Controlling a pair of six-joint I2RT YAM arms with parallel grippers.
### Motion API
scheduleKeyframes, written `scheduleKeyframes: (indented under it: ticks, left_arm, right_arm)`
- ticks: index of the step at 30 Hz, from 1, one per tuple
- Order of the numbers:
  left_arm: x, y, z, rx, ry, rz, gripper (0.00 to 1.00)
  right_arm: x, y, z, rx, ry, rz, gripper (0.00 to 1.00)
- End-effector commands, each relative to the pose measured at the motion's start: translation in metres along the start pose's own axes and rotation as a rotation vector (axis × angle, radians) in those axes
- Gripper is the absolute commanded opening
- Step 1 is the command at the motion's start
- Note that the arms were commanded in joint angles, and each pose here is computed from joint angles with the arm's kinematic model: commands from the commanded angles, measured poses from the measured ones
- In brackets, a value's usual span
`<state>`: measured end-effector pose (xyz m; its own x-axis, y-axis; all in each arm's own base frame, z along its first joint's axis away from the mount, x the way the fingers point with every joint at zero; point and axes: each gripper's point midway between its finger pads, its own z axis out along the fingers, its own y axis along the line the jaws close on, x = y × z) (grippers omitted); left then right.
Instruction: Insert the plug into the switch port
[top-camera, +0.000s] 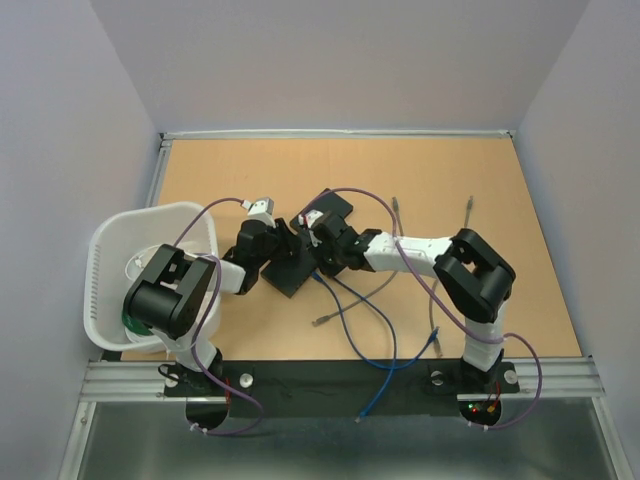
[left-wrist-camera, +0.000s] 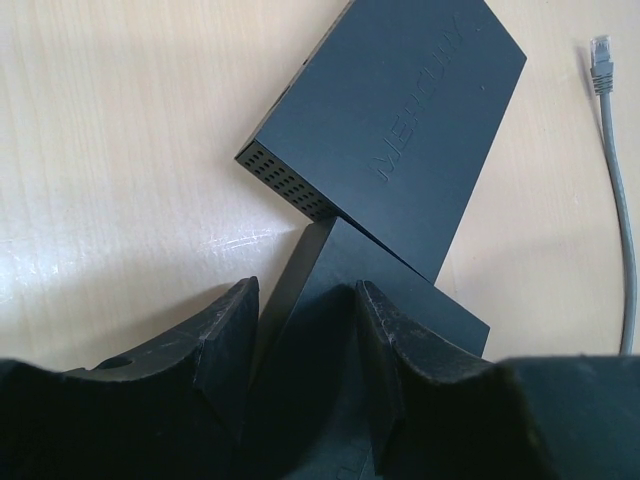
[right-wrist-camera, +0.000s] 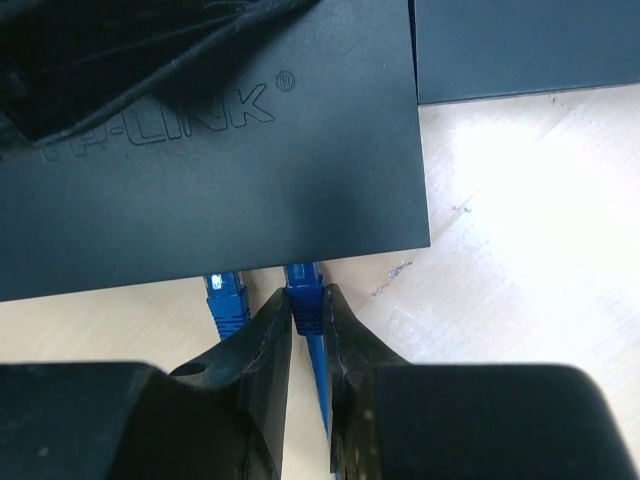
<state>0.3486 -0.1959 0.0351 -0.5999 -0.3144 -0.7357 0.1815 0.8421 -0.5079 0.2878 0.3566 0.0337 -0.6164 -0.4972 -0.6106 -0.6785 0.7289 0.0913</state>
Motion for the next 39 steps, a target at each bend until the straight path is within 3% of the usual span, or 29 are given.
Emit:
scheduleKeyframes:
  ticks: [1,13,39]
  left_arm:
    - [0.1,-0.032,-0.03,0.151,0.408,-0.078,0.4]
    - [0.105,-0.029,-0.03,0.146,0.426,-0.091,0.39]
    - [0.114,-0.026,-0.031,0.137,0.463,-0.104,0.36]
  right_arm:
    - [-0.212,0.064,-0.096,-0.294,-0.848,0.015,0.0]
    - [-0.223,0.067,-0.137,-0.321,-0.983,-0.027,0.0]
    - [-0.257,0.069,-0.111,-0.309,-1.027,0.005,0.02]
